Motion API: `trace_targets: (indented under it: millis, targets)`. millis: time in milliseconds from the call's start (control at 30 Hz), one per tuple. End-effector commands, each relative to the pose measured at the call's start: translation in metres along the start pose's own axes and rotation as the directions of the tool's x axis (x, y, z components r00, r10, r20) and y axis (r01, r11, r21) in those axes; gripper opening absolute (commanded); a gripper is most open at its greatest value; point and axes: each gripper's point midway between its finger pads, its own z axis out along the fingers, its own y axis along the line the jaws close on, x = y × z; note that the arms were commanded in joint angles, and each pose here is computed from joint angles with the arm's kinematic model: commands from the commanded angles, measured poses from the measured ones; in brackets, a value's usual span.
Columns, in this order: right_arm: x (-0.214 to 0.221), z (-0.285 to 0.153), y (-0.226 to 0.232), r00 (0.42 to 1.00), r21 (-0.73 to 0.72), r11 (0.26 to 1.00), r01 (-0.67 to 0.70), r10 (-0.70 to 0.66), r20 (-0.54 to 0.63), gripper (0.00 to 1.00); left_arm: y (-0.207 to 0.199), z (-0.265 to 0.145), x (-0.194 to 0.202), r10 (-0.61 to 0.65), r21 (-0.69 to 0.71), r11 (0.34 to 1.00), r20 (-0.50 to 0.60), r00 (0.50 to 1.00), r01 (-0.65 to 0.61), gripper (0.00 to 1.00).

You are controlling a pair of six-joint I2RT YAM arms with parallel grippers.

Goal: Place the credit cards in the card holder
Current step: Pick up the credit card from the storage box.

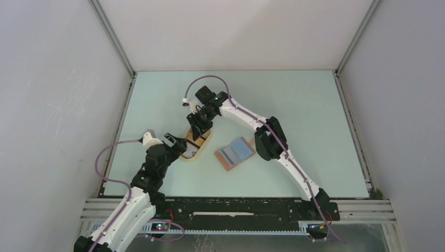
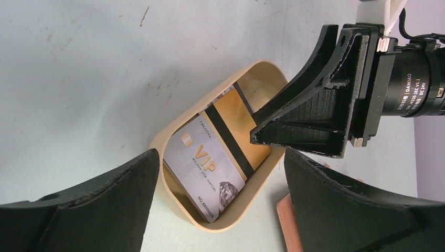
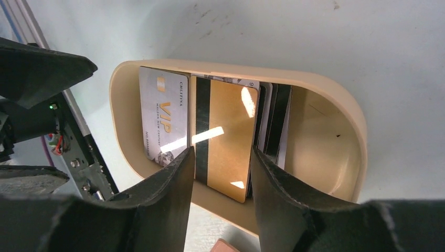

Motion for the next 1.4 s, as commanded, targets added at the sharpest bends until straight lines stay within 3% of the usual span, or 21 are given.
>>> trace_targets:
  millis: [0,400,933,1367]
  targets:
    - [-0.012,-0.015,0.035,0.999,-0.096,0.995,-0.013,0.016,0.031,0.51,0.005,0.003,0.005,-0.014,0.003,1.000,-0.001,1.000,0.014,0.93]
    - [-0.018,-0.028,0.049,0.997,-0.176,0.983,-0.050,0.059,0.043,0.48,0.005,0.003,0.005,-0.017,0.006,1.000,0.000,1.000,0.017,0.92]
    - [-0.017,-0.037,0.067,0.996,-0.291,0.954,-0.074,0.087,0.032,0.31,0.005,0.003,0.005,-0.020,0.012,1.000,-0.002,1.000,0.020,0.91]
    - [-0.010,-0.022,0.058,0.996,-0.264,0.961,-0.084,0.092,0.017,0.32,0.005,0.004,0.005,-0.021,0.017,1.000,-0.001,1.000,0.021,0.90]
